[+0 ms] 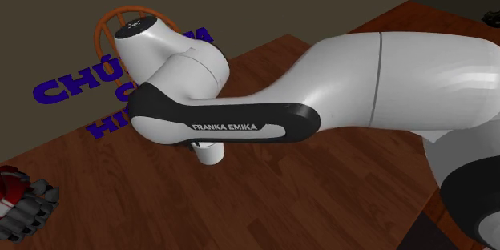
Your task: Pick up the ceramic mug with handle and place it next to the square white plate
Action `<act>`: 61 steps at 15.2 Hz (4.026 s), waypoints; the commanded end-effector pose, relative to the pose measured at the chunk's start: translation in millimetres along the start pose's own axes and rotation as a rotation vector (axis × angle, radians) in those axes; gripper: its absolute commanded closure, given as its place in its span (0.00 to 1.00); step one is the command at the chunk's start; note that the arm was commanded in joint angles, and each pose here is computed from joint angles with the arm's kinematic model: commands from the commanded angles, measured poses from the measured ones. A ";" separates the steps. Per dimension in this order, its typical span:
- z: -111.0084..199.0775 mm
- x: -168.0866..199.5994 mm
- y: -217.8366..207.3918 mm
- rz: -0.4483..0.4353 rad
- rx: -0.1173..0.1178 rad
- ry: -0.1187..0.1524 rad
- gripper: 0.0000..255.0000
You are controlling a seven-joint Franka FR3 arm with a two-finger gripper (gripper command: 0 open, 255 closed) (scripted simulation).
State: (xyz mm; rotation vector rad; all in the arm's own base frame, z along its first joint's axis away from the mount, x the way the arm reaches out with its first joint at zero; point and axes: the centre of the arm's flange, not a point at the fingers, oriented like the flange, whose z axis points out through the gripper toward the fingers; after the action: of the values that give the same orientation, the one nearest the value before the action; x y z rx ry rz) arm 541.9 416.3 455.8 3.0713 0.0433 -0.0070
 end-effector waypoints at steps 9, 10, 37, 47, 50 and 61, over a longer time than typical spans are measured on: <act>-53.2 -1.7 4.8 0.000 0.000 0.000 1.00; -58.4 -1.7 5.2 0.000 0.000 0.000 1.00; -45.3 -10.1 335.0 0.000 0.000 0.000 1.00; -36.4 -13.4 466.7 0.000 0.000 0.000 1.00; -33.7 -14.4 506.2 0.000 0.000 0.000 1.00; -23.9 -18.0 651.0 0.000 0.000 0.000 1.00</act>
State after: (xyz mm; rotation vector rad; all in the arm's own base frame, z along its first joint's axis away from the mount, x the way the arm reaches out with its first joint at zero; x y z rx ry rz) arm 542.6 -220.6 525.5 3.0716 0.0409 -0.0074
